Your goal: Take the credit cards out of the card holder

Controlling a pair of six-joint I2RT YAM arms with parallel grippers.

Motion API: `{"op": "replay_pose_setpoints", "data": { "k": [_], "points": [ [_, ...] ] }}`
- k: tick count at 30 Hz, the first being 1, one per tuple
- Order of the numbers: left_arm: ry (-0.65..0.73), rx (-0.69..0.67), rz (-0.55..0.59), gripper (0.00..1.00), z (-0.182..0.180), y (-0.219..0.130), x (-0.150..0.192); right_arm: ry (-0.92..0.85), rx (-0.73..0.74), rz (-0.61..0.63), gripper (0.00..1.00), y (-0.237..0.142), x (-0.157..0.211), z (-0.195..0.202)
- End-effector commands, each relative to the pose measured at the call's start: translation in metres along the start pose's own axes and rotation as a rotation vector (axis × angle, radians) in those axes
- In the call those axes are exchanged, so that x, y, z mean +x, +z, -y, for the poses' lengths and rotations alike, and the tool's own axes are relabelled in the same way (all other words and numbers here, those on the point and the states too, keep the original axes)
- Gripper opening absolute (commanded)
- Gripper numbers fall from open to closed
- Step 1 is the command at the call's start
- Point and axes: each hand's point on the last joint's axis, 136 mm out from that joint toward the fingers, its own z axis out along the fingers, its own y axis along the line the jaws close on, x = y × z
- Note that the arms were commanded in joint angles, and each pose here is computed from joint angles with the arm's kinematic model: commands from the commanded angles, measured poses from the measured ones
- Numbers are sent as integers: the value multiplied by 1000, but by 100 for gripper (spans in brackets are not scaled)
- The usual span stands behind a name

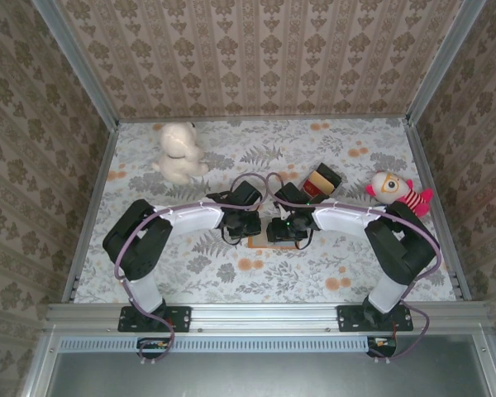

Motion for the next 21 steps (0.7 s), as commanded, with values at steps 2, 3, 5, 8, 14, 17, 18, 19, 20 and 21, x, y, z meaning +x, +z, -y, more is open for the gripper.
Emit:
{"op": "replay_pose_setpoints", "data": {
  "k": [2,3,5,8,14,17,18,19,20,21],
  "points": [
    [10,24,-12,12,0,1,2,36,86,-47,43,12,11,17],
    [11,33,-11,12,1,1,2,38,103,-52,43,13,13,20],
    [9,53,-13,12,4,0,2,38,126,-61,44,16,15,25],
    [8,75,-12,12,7,-1,1,41,150,-71,47,20,17,30],
    [-11,102,5,14,7,-9,-2,46,241,-71,38,25,20,47],
    [-22,115,26,18,6,-20,-6,51,254,-75,33,27,22,50],
    [-23,119,31,19,5,-22,-6,53,253,-75,31,27,22,50],
    [-27,127,38,21,5,-26,-7,56,251,-77,29,28,23,50],
    [-27,136,43,22,5,-29,-8,55,246,-75,29,28,23,49],
    [-26,149,46,23,7,-31,-8,55,239,-76,29,29,23,48]
  ]
}}
